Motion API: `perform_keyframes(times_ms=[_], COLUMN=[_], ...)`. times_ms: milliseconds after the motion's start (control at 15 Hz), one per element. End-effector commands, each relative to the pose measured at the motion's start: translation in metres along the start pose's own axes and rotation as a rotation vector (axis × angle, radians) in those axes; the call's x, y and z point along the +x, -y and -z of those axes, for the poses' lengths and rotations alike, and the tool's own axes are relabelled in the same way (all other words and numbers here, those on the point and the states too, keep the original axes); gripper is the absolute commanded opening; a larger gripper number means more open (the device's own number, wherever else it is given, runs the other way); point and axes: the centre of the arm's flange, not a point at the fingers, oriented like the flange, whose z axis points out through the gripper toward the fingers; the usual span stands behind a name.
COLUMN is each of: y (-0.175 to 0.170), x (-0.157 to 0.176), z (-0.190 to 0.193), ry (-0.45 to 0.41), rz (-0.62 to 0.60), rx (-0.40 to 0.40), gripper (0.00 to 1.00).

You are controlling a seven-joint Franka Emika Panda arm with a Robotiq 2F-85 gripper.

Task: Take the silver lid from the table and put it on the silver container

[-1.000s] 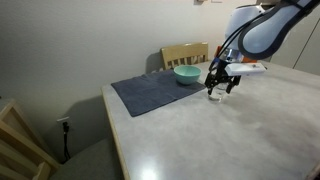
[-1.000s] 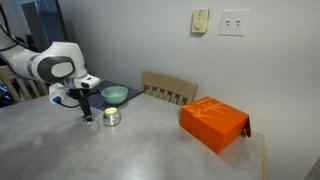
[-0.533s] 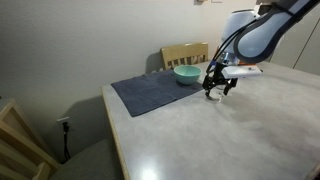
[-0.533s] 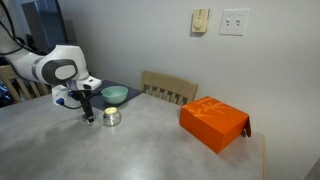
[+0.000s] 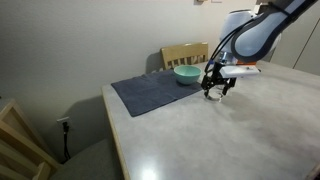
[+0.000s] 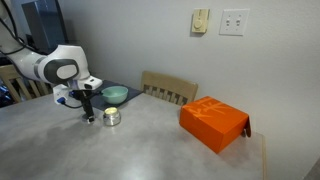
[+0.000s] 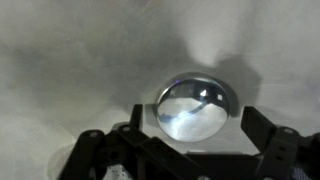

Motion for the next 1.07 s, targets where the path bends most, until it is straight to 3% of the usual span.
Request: perform_keyframes(times_ms=[0,600,667,733,1000], y=[0.001,0.002,0.003,0.003,0.011], x=[0.009,0.015,0.015,0.016,0.013], z=[-0.006,-0.019,-0.019,-0.018,-0.008], ry=[0.034,0.090,0.095,0.093,0.112], rz=[0.004,-0.010,-0.010,-0.011,0.015], rx=[-0.005,-0.052,-0.057,-0.060,-0.086], gripper=[1.00,1.00,0.91,0.74,0.44])
